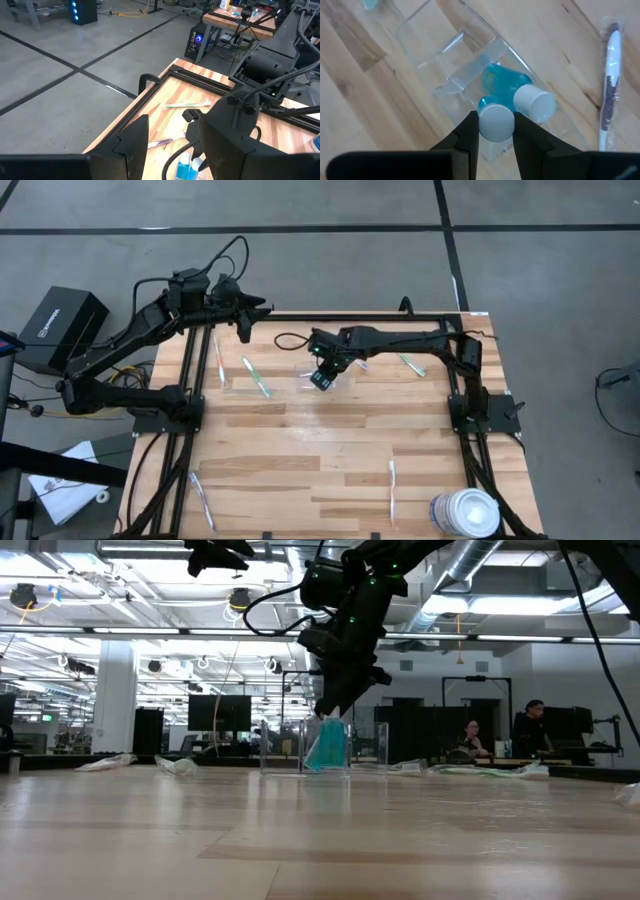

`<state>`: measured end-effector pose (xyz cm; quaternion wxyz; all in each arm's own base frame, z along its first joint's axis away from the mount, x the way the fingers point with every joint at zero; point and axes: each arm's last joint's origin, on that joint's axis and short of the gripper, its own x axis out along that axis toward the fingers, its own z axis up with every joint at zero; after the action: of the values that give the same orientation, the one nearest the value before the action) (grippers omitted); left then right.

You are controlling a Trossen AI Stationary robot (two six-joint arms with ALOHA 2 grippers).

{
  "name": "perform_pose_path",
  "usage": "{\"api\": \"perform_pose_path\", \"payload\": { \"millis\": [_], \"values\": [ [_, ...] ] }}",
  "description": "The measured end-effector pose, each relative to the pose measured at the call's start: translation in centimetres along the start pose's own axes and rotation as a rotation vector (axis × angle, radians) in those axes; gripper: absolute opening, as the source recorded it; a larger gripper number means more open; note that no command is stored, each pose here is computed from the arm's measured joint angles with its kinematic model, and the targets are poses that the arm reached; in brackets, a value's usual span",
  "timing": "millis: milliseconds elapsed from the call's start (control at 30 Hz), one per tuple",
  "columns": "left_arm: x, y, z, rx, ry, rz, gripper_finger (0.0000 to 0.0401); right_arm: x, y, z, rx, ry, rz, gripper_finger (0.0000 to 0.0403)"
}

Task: Pick & Place toothbrushing station
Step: Put the blue mouthwash into the transparent organizer

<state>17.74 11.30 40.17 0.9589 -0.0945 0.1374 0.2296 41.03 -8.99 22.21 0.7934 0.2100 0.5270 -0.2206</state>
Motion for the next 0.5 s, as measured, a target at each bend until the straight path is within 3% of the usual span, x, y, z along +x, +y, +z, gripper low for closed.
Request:
{"api": "perform_pose_path", "payload": {
  "millis": [500],
  "values": [
    [0.0, -0.01, 0.11, 0.021, -0.011, -0.001, 0.0167, -0.03, 0.29, -0.03, -0.031, -0.019, -0.022, 0.0081]
  ]
}}
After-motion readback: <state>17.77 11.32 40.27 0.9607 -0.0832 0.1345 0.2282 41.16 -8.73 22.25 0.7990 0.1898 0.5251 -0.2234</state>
